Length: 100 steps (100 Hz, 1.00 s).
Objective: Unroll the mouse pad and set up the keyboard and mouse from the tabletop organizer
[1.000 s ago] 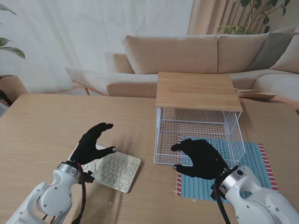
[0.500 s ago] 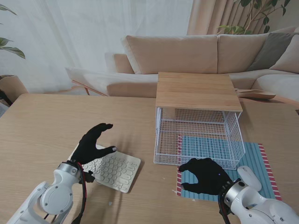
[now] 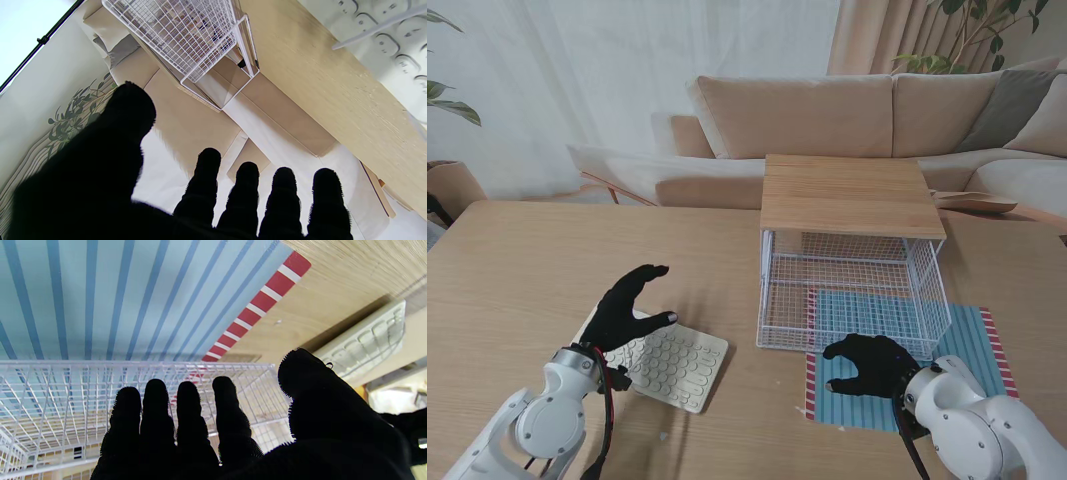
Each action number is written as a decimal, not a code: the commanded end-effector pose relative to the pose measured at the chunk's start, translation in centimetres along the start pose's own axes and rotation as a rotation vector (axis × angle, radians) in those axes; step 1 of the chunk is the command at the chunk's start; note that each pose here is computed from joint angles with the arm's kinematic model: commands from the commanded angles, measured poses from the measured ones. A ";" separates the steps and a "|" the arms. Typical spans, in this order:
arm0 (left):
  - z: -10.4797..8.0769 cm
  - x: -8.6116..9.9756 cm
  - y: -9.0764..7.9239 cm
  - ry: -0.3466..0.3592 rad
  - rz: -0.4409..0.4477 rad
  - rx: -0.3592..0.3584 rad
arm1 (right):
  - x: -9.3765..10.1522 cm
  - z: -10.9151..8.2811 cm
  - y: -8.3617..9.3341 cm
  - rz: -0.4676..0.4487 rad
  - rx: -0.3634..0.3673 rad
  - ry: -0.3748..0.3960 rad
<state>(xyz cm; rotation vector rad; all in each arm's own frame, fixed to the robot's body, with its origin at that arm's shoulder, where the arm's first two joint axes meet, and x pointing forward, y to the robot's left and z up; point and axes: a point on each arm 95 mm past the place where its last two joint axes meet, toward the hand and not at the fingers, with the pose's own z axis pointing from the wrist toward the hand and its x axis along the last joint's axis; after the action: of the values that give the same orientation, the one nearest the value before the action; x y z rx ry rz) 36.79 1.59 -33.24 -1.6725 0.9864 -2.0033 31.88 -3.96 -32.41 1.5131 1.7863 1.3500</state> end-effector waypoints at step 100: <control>0.3 -0.2 0.2 -0.017 -0.012 -0.006 | -2.8 6.2 4.1 0.002 -0.024 -0.054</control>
<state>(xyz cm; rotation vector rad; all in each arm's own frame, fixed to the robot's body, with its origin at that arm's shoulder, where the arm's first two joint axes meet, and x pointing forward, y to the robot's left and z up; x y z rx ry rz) 37.12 1.68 -33.39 -1.6901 0.9716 -1.9925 39.29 -4.74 -32.68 1.5235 1.7329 1.3065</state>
